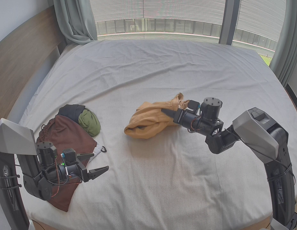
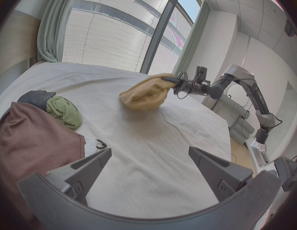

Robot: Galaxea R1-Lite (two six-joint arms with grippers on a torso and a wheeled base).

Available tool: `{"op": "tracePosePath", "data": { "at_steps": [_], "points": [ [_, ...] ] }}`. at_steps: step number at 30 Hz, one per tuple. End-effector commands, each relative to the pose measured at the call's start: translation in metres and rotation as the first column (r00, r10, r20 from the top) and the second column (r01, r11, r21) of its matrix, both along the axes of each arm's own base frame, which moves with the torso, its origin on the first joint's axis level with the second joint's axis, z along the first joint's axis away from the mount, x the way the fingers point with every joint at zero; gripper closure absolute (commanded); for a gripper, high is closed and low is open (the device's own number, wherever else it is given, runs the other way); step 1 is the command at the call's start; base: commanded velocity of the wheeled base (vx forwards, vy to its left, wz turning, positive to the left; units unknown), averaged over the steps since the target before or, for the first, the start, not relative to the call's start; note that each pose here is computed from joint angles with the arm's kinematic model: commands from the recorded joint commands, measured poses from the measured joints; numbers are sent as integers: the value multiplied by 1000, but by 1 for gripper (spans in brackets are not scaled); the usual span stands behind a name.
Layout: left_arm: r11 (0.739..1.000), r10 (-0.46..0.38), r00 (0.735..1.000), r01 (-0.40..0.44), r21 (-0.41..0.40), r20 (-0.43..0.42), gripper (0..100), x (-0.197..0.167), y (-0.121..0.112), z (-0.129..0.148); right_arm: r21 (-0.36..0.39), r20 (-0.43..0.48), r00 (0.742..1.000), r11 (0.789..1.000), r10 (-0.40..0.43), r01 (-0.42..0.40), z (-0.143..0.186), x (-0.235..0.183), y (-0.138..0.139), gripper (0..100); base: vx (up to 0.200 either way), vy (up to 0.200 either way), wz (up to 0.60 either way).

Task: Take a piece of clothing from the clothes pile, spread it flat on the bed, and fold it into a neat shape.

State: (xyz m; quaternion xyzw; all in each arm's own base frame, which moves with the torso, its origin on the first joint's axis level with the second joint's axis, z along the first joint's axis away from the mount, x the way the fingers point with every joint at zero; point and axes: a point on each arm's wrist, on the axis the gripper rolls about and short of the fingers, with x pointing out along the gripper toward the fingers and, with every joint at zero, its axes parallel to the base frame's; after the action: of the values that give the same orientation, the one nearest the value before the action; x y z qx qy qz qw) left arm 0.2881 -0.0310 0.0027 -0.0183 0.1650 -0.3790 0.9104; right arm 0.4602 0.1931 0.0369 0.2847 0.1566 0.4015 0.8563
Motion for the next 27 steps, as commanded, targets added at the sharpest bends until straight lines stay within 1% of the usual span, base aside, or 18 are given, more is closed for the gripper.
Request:
{"op": "tracePosePath", "data": {
  "at_steps": [1,3,8,10,11,12,18,20,27],
  "points": [
    [1000,0,1000,0,0,-1,0,-1,0,1,-38,-74,997,999,-10,7,-37,-20,-13,100,0,0,0],
    [1000,-2,1000,2,0,1,0,-1,-1,1,-46,-94,995,999,-12,8,-48,-28,-17,100,0,0,0],
    [1000,-5,1000,5,0,-1,0,-2,-1,1,-42,-87,996,999,-14,10,-56,-34,-19,100,0,0,0],
    [1000,-5,1000,5,0,-1,0,-2,-1,1,-52,-112,993,999,-22,16,-78,-35,-22,100,0,0,0],
    [1000,-5,1000,5,0,-1,0,-2,-1,1,-52,-112,993,999,-22,16,-78,-35,-22,100,0,0,0],
    [1000,-5,1000,5,0,-2,0,-2,-1,1,-53,-114,993,999,-21,15,-85,-36,-22,100,0,0,0],
    [1000,-6,1000,6,0,-2,0,-2,-2,1,-48,-105,994,999,-25,20,-93,-36,-22,100,0,0,0],
    [1000,-6,1000,6,0,-2,0,-2,-2,1,-43,-92,995,999,-25,21,-93,-36,-22,100,0,0,0],
    [1000,-6,1000,6,0,-2,0,-2,-2,1,-43,-91,996,999,-25,21,-92,-36,-22,100,0,0,0]
  ]
}}
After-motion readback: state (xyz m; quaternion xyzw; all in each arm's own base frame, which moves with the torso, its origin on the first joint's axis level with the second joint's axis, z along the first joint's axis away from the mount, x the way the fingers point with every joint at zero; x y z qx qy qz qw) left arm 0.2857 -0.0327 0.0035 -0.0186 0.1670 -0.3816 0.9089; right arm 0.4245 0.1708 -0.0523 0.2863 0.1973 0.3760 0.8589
